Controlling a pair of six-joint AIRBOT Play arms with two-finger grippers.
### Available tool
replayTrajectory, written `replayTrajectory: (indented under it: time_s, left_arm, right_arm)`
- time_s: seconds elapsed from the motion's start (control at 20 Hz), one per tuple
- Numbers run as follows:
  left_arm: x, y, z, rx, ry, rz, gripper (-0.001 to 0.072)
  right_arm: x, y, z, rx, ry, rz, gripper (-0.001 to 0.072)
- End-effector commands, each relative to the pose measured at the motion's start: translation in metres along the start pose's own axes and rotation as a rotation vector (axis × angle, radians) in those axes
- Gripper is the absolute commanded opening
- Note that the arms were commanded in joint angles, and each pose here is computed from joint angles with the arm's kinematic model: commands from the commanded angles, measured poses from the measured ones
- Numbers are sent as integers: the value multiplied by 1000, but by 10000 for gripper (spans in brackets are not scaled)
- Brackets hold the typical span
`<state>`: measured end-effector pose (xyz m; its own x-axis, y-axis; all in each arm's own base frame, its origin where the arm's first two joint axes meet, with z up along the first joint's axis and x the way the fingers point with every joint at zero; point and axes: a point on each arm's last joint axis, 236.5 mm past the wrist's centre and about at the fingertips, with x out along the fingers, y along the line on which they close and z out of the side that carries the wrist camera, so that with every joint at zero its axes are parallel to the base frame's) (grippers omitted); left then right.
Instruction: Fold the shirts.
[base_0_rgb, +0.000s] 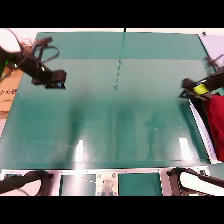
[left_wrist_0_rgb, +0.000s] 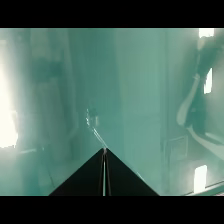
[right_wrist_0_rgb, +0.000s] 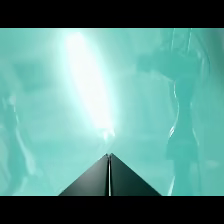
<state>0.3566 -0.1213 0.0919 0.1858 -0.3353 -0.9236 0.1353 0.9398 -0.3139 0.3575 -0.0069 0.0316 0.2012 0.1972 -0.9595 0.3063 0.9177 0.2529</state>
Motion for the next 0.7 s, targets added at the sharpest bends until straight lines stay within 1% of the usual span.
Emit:
replayTrajectory:
  time_s: [0.0,0.2,0.65]
  left_arm:
    - [18,4,-34,-31,30,2,23]
    - [19,5,-31,-26,17,1,23]
    - [19,4,-35,-26,35,-3,24]
  right_arm:
    - [36,49,-20,-139,-2,26,11]
    - [37,60,-27,-157,14,43,11]
    - [37,60,-27,-155,14,42,11]
